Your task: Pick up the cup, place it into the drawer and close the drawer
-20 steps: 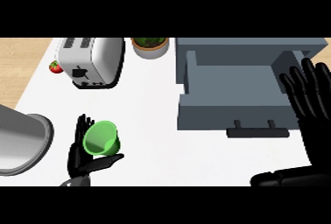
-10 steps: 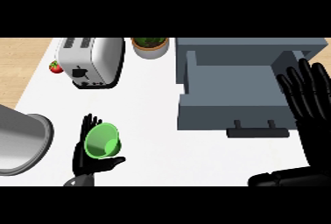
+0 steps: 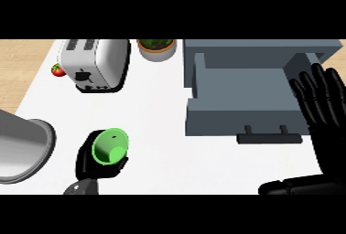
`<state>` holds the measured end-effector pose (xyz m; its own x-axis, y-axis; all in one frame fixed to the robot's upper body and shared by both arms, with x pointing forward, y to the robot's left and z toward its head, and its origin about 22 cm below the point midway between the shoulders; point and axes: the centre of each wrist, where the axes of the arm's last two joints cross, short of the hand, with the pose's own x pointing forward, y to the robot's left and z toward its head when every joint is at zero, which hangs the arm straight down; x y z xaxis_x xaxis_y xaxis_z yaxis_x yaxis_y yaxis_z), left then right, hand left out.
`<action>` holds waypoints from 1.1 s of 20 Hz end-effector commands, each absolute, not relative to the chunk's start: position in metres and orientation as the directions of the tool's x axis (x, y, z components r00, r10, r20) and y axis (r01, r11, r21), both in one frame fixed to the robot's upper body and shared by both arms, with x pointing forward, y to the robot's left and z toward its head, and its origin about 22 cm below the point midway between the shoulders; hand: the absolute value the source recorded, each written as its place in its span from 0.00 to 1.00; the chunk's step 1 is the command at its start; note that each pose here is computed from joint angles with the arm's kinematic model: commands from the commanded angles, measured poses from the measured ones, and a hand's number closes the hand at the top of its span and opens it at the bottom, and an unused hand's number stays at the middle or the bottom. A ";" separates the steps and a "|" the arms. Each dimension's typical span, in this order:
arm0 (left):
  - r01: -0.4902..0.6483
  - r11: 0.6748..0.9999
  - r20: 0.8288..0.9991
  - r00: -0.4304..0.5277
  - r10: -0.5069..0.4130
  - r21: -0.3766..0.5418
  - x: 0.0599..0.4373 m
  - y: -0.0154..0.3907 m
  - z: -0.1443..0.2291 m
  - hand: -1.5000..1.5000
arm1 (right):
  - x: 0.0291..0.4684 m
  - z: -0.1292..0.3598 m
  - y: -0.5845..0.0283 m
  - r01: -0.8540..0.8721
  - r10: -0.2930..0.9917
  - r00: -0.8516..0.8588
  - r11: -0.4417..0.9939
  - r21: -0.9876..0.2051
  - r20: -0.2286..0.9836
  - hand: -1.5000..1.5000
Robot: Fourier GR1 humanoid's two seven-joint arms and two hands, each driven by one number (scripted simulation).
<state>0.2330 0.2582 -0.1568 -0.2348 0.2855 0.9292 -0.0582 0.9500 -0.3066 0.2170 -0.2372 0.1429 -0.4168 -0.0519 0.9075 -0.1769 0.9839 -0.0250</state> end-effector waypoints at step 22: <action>0.144 0.964 0.842 -0.468 0.267 -0.226 0.287 0.258 -0.068 1.00 | 0.222 0.138 -0.242 -0.174 -0.042 -0.413 0.984 -0.034 0.910 0.00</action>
<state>0.2797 0.2790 -0.0906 -0.4456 0.2348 0.8639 0.0511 0.9701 -0.2373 0.2215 -0.2396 0.1430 -0.4099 -0.0417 0.9112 -0.1661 0.9857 -0.0296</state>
